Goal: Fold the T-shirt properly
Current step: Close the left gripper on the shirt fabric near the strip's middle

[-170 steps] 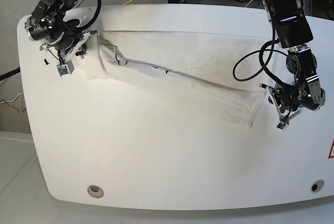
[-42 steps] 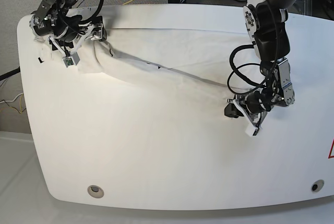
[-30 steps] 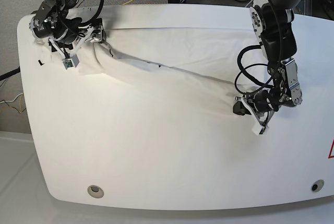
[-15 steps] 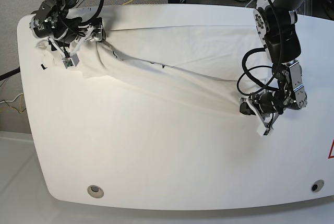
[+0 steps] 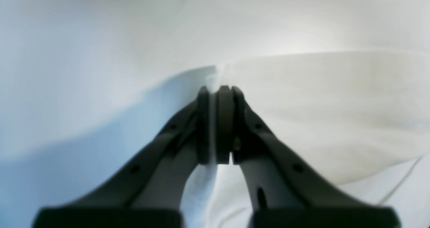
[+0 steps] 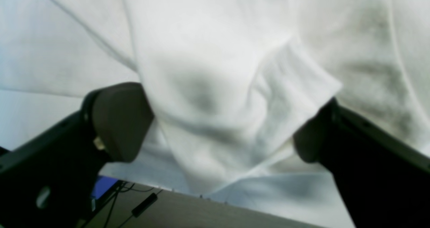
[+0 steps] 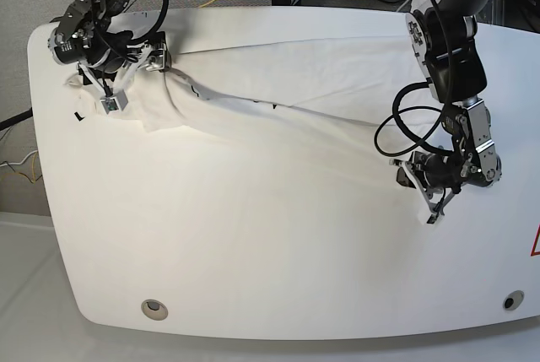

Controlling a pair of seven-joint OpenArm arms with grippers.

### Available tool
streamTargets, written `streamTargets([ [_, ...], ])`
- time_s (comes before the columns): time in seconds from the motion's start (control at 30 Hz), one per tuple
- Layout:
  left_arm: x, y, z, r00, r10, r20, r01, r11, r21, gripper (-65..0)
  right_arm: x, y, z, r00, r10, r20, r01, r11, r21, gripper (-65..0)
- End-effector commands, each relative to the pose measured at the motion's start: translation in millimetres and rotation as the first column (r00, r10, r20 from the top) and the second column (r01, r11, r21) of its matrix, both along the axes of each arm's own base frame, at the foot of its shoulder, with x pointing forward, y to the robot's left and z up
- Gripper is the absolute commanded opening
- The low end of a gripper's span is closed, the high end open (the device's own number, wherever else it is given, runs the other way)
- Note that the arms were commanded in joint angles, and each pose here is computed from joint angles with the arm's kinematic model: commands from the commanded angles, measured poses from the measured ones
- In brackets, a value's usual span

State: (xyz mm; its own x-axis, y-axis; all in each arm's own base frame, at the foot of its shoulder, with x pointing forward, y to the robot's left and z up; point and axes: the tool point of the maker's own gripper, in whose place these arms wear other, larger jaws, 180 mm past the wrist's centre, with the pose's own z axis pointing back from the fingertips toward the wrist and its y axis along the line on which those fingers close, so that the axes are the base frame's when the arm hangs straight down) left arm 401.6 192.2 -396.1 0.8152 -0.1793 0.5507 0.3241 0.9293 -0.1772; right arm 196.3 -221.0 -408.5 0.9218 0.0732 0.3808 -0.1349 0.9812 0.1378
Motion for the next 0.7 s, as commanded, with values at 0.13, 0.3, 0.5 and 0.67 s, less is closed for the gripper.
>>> streamTargets([
  [0.13,26,-5,39,0.995,-0.012,0.103,0.011,1.000,0.010,-61.6,14,5,9,0.999,-0.003,0.048,0.003,1.000,0.015,-0.9],
  [0.3,26,-7,41,0.996,-0.021,0.083,0.019,1.000,0.019,-61.5,16,8,9,0.999,-0.003,0.051,0.002,1.000,0.022,-0.9],
  [0.5,26,-11,42,0.998,-0.031,0.058,0.030,0.999,0.022,-61.5,22,23,9,0.997,0.055,0.054,-0.056,0.998,0.024,-0.9],
  [0.67,21,-15,39,0.999,-0.041,0.028,0.041,0.999,0.026,-61.5,27,26,10,0.996,0.067,0.062,-0.068,0.997,0.026,-0.9],
])
